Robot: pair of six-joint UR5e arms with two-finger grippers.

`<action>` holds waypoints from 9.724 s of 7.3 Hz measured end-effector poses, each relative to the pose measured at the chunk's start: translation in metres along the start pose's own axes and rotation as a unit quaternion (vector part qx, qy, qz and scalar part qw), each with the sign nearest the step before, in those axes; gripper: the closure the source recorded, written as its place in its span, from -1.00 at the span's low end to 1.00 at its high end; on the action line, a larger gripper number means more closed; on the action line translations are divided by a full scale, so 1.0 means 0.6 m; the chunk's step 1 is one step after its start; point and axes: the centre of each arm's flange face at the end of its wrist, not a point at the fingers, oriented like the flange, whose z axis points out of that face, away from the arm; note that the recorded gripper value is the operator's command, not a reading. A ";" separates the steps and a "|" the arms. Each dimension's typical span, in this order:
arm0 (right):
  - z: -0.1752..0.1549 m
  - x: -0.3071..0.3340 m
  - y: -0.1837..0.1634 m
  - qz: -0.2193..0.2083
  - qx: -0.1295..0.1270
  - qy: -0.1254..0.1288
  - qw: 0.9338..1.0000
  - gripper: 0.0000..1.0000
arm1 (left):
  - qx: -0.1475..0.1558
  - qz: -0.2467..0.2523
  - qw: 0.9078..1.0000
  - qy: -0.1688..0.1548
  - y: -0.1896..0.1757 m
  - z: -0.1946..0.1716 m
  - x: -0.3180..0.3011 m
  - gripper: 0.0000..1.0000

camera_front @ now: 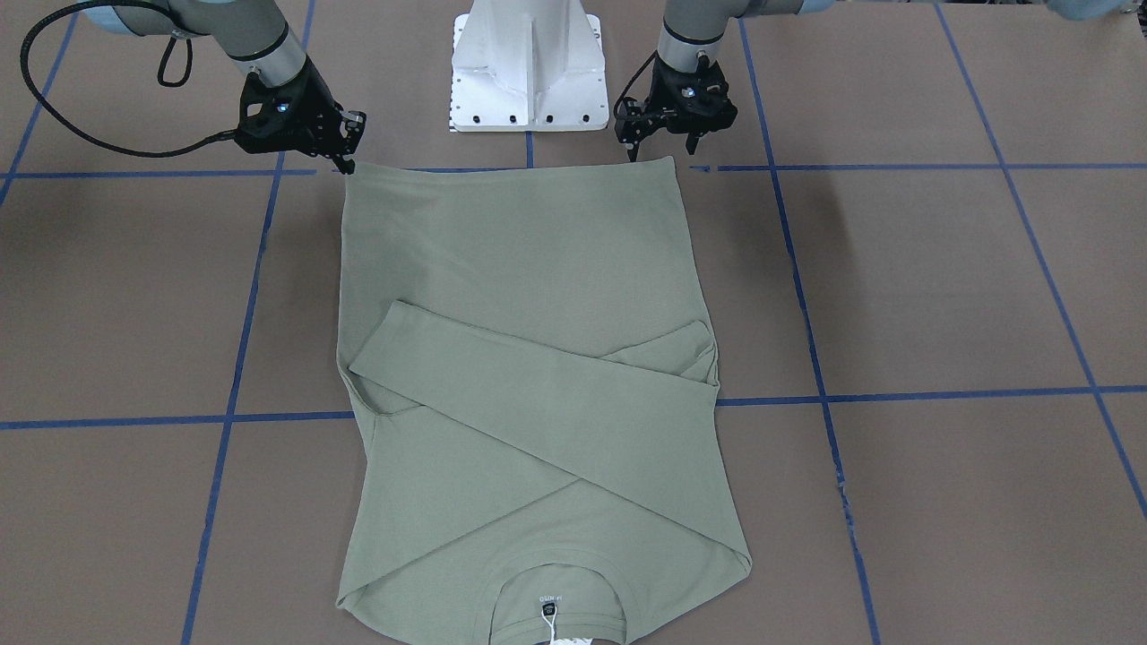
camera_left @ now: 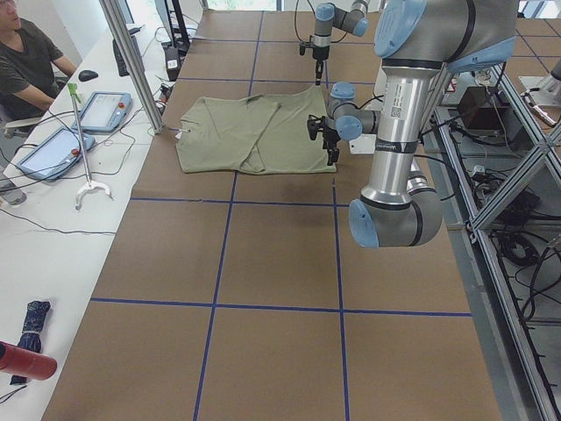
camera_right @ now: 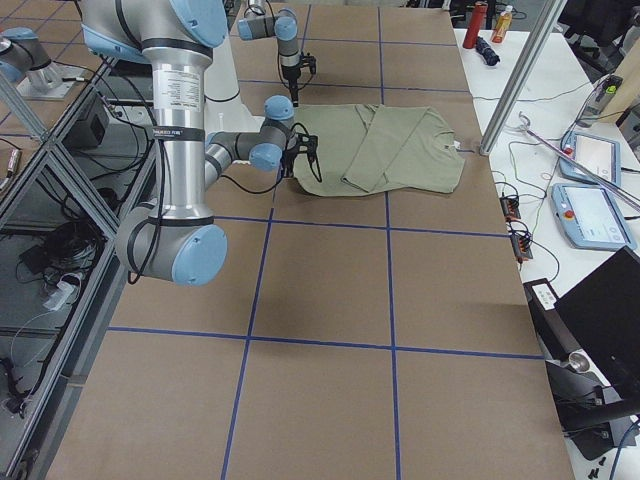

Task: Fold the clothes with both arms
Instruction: 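Grasp the hem corners nearest the robot with both grippers, then lift the hem with both grippers and fold it toward the collar, then lay the hem at the collar and open both grippers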

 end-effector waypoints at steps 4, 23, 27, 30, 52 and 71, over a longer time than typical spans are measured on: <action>-0.001 0.000 -0.001 0.000 0.000 0.000 1.000 1.00 | -0.006 -0.001 1.000 -0.013 0.011 0.024 -0.001 -0.65; -0.059 0.025 -0.019 0.018 -0.013 -0.014 1.000 1.00 | -0.011 0.006 1.000 -0.008 0.018 -0.077 0.000 1.00; -0.113 0.038 0.047 0.011 -0.124 -0.035 0.992 1.00 | -0.035 0.031 0.999 0.003 0.076 -0.169 -0.003 1.00; -0.137 0.034 0.084 0.000 -0.177 -0.047 0.983 1.00 | -0.057 0.049 0.997 0.002 0.114 -0.217 -0.008 1.00; -0.086 -0.068 -0.602 0.159 0.087 -0.027 0.983 1.00 | 0.146 0.029 0.989 -0.019 -0.582 -0.075 0.034 1.00; -0.013 -0.092 -0.686 0.162 0.119 -0.005 0.980 0.38 | 0.158 0.014 0.987 -0.018 -0.663 -0.024 0.057 0.27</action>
